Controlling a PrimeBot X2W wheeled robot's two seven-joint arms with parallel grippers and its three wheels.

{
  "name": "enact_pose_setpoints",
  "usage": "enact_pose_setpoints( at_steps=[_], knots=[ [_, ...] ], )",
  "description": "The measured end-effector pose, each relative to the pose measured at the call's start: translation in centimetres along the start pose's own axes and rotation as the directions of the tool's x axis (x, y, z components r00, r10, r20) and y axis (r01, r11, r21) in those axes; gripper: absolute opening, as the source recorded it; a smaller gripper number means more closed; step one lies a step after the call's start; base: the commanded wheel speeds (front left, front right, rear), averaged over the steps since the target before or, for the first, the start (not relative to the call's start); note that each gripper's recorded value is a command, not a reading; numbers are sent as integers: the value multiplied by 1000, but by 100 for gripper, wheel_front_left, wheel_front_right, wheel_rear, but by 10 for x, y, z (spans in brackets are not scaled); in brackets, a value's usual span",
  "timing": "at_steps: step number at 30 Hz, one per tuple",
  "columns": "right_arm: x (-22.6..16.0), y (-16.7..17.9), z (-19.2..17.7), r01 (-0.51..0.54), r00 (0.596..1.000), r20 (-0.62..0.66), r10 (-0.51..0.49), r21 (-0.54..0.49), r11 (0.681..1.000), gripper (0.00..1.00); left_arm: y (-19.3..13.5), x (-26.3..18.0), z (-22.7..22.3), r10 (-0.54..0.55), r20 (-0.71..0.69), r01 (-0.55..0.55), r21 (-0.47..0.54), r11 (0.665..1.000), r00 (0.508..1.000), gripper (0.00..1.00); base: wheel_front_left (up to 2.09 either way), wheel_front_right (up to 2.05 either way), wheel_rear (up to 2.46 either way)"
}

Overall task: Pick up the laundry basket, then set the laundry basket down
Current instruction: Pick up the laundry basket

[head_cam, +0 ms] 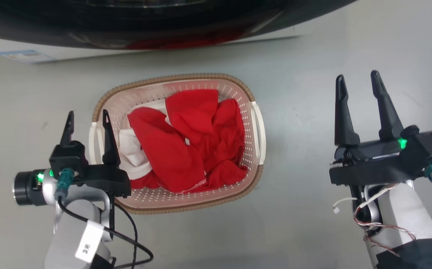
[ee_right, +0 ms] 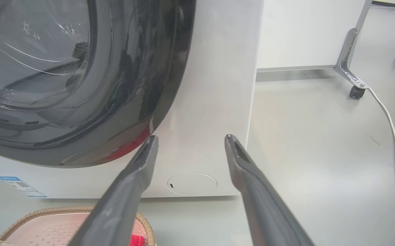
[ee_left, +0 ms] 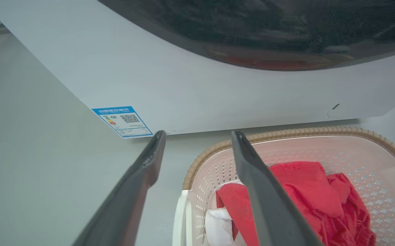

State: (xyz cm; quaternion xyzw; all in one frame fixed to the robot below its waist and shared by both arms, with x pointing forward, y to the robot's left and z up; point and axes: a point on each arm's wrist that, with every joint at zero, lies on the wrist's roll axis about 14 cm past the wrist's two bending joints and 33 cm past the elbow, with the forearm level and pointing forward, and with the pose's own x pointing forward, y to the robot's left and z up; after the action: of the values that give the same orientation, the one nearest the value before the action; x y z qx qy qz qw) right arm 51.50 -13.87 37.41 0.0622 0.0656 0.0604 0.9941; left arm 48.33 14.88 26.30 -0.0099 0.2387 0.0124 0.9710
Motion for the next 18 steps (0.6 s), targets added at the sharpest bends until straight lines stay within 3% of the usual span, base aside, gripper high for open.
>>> enact_pose_setpoints(
  at_steps=[18],
  knots=[
    [-42, 15, 47, -14, 999, 49, 14, -4, 1000, 100, -12, -73, 84, -52, 213, 56, -12, 998, 976, 100, 0, 0, 0]
  ],
)
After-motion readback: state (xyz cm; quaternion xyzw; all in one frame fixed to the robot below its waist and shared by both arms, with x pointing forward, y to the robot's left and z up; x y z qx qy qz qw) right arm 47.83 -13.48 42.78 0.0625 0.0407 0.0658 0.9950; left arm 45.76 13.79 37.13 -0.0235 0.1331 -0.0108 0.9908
